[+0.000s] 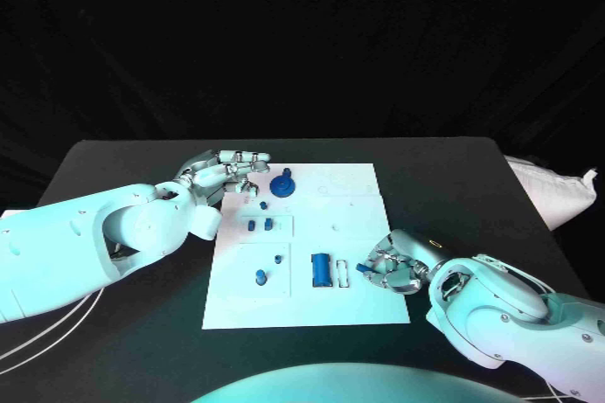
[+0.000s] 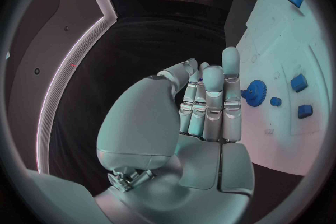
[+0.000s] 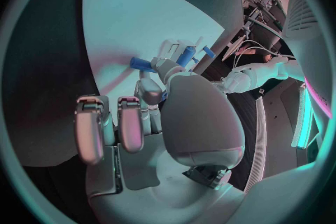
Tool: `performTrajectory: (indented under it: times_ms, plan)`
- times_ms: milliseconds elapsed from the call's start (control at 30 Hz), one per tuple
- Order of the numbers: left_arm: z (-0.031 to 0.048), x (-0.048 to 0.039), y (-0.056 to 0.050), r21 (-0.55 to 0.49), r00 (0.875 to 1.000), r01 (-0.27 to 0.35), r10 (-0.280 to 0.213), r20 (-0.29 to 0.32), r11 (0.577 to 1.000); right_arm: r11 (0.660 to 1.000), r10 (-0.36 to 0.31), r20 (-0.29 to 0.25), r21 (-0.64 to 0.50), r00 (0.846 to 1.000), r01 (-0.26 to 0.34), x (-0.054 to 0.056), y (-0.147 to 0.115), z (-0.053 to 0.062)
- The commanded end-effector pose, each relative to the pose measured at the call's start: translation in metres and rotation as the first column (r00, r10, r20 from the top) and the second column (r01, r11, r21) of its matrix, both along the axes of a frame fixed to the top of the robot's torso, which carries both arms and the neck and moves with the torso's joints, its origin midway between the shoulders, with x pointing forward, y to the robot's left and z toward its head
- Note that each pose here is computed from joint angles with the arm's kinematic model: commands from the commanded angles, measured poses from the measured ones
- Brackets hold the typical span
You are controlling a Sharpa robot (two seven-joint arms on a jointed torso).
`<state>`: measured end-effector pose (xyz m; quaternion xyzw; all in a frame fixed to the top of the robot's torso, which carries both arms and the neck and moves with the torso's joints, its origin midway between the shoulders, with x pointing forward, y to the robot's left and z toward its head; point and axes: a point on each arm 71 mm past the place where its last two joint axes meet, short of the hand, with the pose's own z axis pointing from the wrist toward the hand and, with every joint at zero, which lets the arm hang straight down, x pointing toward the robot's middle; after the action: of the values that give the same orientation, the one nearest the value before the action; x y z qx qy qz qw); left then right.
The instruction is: Assemble the parts on the task board
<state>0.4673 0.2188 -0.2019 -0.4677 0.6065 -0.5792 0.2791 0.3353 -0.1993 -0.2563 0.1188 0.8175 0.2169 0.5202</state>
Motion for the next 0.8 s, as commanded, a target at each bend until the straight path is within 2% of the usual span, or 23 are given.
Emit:
performTrajectory:
  times_ms: [33,433,800]
  plan:
    - [0.0011,-0.0015,-0.005,-0.009,0.999,0.035,-0.034,0.006,0.999,0.996,-0.044,-0.086,0.079,0.995,0.051,-0.002,0.002,-0.004]
    - [0.0012,-0.0020,-0.007,-0.010,0.999,0.044,-0.044,0.006,0.999,0.993,-0.037,-0.128,0.104,0.991,0.050,0.001,0.013,-0.009]
    - [0.0012,-0.0025,-0.008,-0.011,0.999,0.051,-0.051,0.005,0.999,0.993,-0.022,-0.114,0.113,0.993,0.035,0.003,0.023,-0.009]
